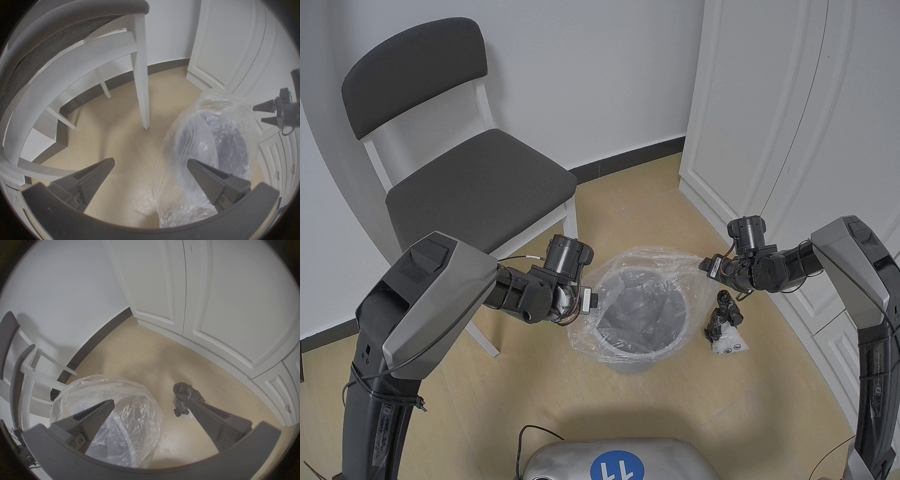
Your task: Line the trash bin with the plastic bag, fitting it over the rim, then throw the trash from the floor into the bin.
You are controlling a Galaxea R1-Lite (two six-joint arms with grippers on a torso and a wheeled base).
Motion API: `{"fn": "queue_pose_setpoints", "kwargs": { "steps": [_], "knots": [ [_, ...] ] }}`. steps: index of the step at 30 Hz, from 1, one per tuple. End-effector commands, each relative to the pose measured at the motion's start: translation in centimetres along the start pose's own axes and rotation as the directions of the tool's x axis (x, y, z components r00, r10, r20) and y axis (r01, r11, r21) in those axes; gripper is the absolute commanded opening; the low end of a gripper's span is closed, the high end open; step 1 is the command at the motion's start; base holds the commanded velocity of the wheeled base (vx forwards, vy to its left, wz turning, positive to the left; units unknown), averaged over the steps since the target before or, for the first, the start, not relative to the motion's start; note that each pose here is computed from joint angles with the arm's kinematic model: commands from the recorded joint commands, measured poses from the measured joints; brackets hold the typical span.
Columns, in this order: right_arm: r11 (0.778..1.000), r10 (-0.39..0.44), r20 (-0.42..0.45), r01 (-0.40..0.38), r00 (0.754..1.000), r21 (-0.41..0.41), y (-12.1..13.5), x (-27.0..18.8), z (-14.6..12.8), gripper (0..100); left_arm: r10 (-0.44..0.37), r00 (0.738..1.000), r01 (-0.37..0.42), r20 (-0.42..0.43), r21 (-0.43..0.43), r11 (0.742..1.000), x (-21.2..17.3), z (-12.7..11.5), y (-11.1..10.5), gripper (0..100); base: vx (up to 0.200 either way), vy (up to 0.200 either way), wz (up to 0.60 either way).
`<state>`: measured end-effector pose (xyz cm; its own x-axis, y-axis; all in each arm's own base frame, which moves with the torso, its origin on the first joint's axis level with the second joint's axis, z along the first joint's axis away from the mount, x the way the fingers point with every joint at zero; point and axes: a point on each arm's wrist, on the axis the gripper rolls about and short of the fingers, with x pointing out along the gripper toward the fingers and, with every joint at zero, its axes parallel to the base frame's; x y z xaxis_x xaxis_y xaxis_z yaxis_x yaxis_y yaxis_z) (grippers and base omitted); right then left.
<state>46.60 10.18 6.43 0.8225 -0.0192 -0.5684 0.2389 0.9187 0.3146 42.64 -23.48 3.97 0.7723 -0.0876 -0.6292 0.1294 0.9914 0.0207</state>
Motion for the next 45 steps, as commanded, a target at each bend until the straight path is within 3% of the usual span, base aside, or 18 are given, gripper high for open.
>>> {"fn": "queue_pose_setpoints", "kwargs": {
  "steps": [1, 12, 18, 26, 29, 32, 37, 45],
  "knots": [
    [1.0, -0.018, -0.017, 0.018, 1.0, 0.001, -0.8, 1.4, -0.9, 100, 0.033, 0.999, -0.033, 0.013, -0.017, 0.999, 1.2, 0.3, 0.8, 100, 0.0, 0.0, 0.0],
    [1.0, 0.016, 0.032, -0.016, 0.999, 0.015, -0.9, 2.2, -1.3, 100, 0.068, 0.997, -0.066, 0.042, -0.037, 0.997, 1.9, 0.8, 1.2, 100, 0.0, 0.0, 0.0],
    [0.999, 0.036, 0.067, -0.038, 0.997, 0.025, -0.8, 2.7, -1.4, 100, 0.158, 0.985, -0.155, 0.075, -0.049, 0.987, 3.7, 0.6, 1.1, 100, 0.0, 0.0, 0.0],
    [0.999, 0.042, 0.082, -0.044, 0.996, 0.026, -1.0, 1.8, -0.8, 100, 0.154, 0.982, -0.144, 0.112, -0.088, 0.986, 1.1, 2.9, 1.9, 100, 0.0, 0.0, 0.0],
    [0.999, 0.042, 0.074, -0.043, 0.996, 0.014, -1.0, 1.5, -0.9, 100, 0.143, 0.983, -0.133, 0.113, -0.091, 0.987, 0.1, 3.3, 2.1, 100, 0.0, 0.0, 0.0],
    [0.998, 0.037, 0.035, -0.035, 0.999, -0.057, -1.4, 1.1, -1.8, 100, 0.057, 0.995, -0.051, 0.083, -0.068, 0.996, -1.9, 2.9, 1.9, 100, 0.0, 0.0, 0.0],
    [0.996, 0.034, 0.017, -0.033, 0.999, -0.08, -1.5, 1.0, -2.5, 100, -0.058, 0.998, 0.058, -0.007, -0.008, 0.998, -3.3, 0.9, 1.2, 100, 0.0, 0.0, 0.0],
    [0.994, 0.022, -0.002, -0.022, 1.0, -0.11, -1.9, 1.1, -3.1, 100, -0.069, 0.994, 0.077, -0.087, 0.089, 0.993, -2.1, -1.8, 0.5, 100, 0.0, 0.0, 0.0]
  ]
}}
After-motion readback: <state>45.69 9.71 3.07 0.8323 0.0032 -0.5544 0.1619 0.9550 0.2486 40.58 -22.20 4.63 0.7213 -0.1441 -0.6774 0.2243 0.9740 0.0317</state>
